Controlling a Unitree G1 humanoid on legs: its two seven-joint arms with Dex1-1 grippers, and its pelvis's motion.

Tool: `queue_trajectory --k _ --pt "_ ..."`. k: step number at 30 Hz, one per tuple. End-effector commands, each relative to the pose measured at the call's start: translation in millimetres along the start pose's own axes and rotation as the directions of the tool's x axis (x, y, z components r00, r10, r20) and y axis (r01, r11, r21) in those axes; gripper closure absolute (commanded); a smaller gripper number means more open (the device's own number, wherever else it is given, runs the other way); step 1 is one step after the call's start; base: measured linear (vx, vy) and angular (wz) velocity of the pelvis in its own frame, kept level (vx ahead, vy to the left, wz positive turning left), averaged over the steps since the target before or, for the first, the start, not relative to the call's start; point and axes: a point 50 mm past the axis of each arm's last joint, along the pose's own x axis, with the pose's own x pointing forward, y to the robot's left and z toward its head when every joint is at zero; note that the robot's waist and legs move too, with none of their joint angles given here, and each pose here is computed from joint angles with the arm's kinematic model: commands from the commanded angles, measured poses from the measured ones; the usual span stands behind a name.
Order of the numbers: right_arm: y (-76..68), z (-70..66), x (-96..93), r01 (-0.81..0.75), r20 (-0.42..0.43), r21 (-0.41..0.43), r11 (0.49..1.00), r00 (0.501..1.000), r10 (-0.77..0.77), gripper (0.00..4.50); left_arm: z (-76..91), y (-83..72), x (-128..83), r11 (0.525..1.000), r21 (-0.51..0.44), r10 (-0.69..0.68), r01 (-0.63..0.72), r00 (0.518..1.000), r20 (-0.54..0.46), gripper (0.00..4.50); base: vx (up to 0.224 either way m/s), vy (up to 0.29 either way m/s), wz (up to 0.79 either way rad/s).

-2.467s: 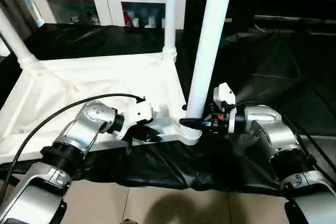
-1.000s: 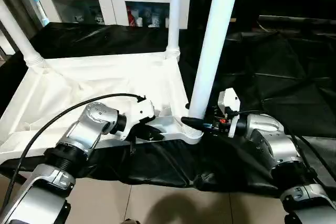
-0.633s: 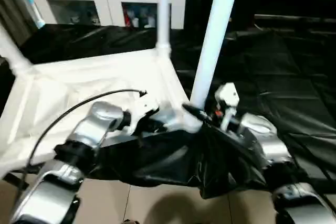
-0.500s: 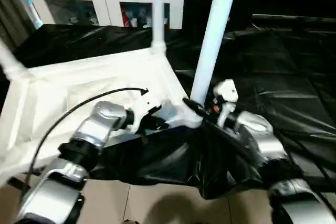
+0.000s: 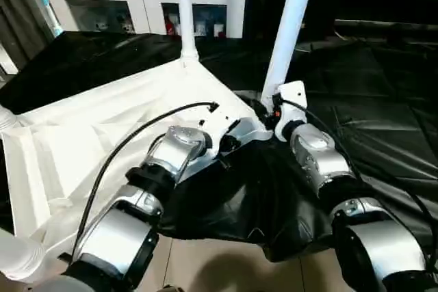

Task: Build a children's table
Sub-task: Insert table leg to table base

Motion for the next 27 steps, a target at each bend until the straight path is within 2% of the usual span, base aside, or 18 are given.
queue_trajectory --k 1,9,13,15,16,21,22,27 --pt "32.4 -76.3 -15.5 -0.076 -0.321 0.102 0.992 0.941 0.105 2.61 18.7 5.6 -1.9 0.997 0.025 0.075 -0.076 0.996 0.042 4.5 0.0 0.0 0.0" --pt "35.8 -78.0 -15.0 -0.104 -0.348 0.112 0.988 0.928 0.137 2.61 17.2 3.8 -1.3 0.998 0.035 0.042 -0.044 0.998 0.049 4.5 0.0 0.0 0.0" --pt "34.0 -74.7 -13.6 -0.113 -0.344 0.104 0.988 0.928 0.143 2.61 16.2 2.9 -1.4 0.999 0.035 0.019 -0.021 0.998 0.053 4.5 0.0 0.0 0.0" --pt "34.0 -73.2 -12.9 -0.121 -0.339 0.117 0.986 0.928 0.154 2.05 16.3 2.7 -1.5 0.999 0.037 0.014 -0.016 0.998 0.054 4.5 0.0 0.0 0.0" --pt "33.9 -72.2 -12.5 -0.123 -0.336 0.121 0.985 0.929 0.157 2.05 16.3 2.7 -1.6 0.999 0.038 0.013 -0.015 0.998 0.055 4.5 0.0 0.0 0.0" --pt "33.2 -66.0 -9.9 -0.134 -0.313 0.126 0.983 0.935 0.167 1.41 16.9 1.9 -1.7 0.999 0.046 -0.002 -0.001 0.998 0.061 4.5 0.0 0.0 0.0" --pt "32.8 -64.7 -9.3 -0.132 -0.308 0.126 0.983 0.937 0.165 1.41 17.0 1.7 -1.7 0.999 0.047 -0.004 0.001 0.998 0.062 4.5 0.0 0.0 0.0" --pt "29.3 -52.9 -5.3 -0.132 -0.243 0.14 0.981 0.956 0.163 0.96 18.6 -0.4 -2.7 0.997 0.069 -0.035 0.03 0.997 0.075 4.5 0.0 0.0 0.0"
